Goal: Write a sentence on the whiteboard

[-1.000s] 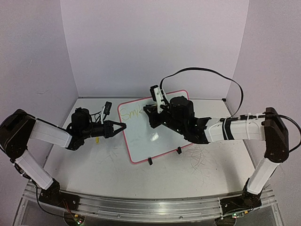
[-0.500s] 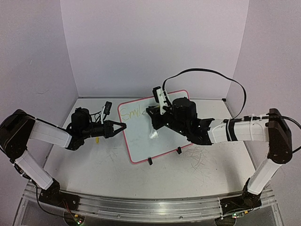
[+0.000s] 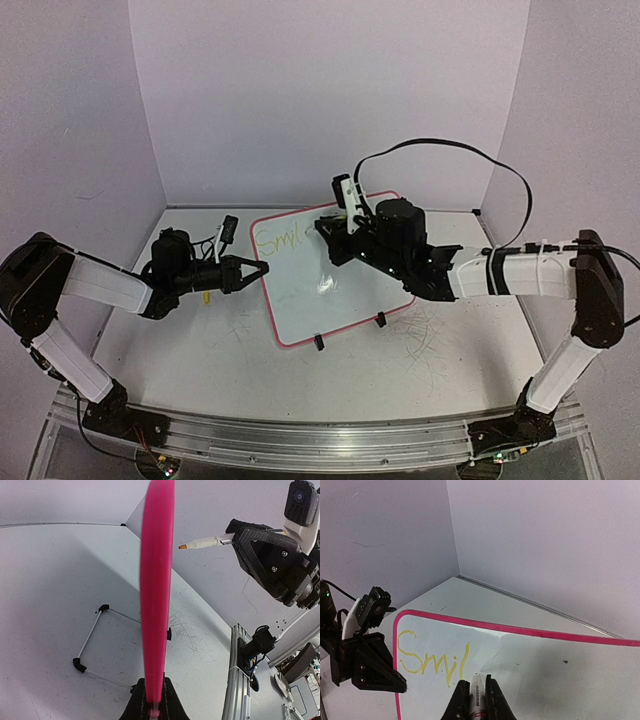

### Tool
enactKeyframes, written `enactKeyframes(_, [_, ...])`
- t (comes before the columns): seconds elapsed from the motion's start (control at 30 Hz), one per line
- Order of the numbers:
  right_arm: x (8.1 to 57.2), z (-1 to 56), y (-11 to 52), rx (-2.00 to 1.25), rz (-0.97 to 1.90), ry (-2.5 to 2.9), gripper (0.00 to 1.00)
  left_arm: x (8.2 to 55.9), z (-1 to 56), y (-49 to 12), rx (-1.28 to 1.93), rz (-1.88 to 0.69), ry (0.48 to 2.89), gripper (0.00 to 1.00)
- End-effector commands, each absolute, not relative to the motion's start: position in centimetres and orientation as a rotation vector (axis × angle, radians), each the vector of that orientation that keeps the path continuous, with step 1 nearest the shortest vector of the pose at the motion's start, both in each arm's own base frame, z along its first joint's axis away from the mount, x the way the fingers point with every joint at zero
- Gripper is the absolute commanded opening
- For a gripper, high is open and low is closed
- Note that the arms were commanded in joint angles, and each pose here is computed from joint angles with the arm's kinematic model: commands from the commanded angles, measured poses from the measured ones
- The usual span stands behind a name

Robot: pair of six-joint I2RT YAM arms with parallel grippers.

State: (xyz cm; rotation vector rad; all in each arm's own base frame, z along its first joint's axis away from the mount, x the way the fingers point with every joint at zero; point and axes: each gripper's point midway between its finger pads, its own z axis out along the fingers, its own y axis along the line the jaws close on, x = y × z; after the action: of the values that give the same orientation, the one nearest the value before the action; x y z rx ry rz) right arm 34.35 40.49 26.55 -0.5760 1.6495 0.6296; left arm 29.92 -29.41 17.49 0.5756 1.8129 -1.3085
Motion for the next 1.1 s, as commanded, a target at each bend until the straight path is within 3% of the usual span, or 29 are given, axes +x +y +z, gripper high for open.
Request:
enactKeyframes(0.0, [34.3, 28.2, 41.7, -0.582, 0.688, 1.599, 0.0, 29.8, 18.0, -29.5, 0.607, -1.287, 1.801, 0.0])
enactKeyframes(1.07, [36.4, 28.6, 40.0, -0.451, 0.565, 1.622, 0.0, 29.8, 18.1, -29.4, 0.621, -1.268, 1.793, 0.0])
